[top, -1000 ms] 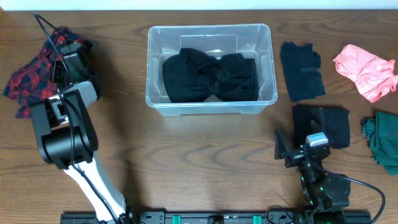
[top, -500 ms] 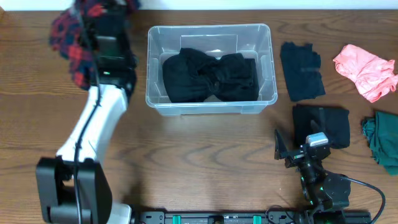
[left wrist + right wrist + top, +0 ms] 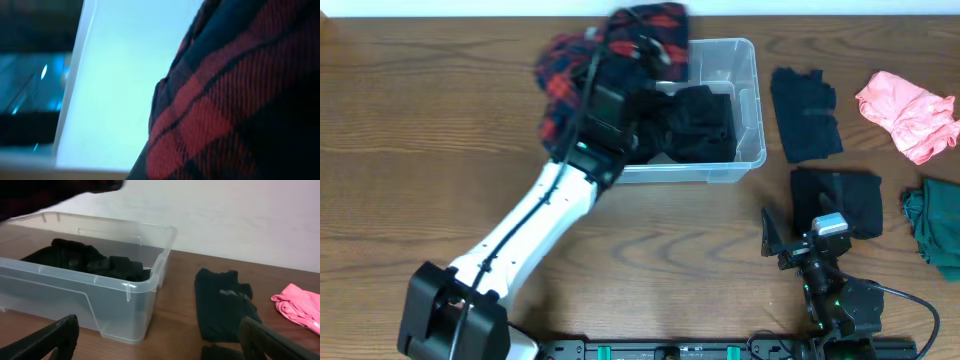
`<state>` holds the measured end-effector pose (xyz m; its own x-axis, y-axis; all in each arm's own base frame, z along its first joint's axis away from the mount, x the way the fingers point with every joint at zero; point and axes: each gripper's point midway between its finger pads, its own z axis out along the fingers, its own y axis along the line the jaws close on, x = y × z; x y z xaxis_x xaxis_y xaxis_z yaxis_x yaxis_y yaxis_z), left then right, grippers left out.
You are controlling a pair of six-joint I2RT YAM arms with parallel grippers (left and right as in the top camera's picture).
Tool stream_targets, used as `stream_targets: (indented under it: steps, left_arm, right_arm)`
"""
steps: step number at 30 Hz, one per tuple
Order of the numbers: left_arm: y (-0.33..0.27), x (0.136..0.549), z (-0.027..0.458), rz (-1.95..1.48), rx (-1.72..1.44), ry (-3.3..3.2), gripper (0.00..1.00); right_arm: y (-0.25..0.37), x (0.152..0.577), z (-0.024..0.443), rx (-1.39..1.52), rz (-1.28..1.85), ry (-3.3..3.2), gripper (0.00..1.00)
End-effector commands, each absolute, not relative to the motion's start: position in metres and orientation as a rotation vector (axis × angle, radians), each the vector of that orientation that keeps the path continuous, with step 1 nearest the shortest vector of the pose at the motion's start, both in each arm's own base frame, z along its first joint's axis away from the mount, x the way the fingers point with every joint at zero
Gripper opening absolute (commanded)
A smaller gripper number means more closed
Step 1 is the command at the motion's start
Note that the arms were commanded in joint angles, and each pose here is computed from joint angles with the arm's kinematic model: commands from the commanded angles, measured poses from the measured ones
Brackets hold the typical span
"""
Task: Pack container
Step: 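Carry the plaid shirt with the left gripper into the bin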
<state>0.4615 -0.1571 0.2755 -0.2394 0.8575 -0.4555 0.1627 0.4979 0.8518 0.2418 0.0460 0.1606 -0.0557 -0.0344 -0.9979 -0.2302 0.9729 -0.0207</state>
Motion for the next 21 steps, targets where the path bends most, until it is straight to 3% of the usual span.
stream_targets:
  steps: [1, 16, 18, 21]
  left_arm:
    - [-0.184, 0.455, 0.288, 0.772, 0.915, 1.646, 0.06]
    - [-0.243, 0.457, 0.185, 0.71, 1.193, 1.703, 0.06]
    - [-0.245, 0.457, 0.179, 0.71, 1.205, 1.708, 0.36]
    - [-0.253, 0.455, 0.183, 0.674, 1.185, 1.697, 0.61]
  right_arm:
    - [0.042, 0.242, 0.16, -0.181, 0.159, 1.624, 0.99]
    - [0.042, 0.242, 0.16, -0.181, 0.159, 1.624, 0.99]
    - [0.042, 0.242, 0.16, -0.181, 0.159, 1.624, 0.99]
    - [0.042, 0.242, 0.16, -0.181, 0.159, 1.624, 0.99]
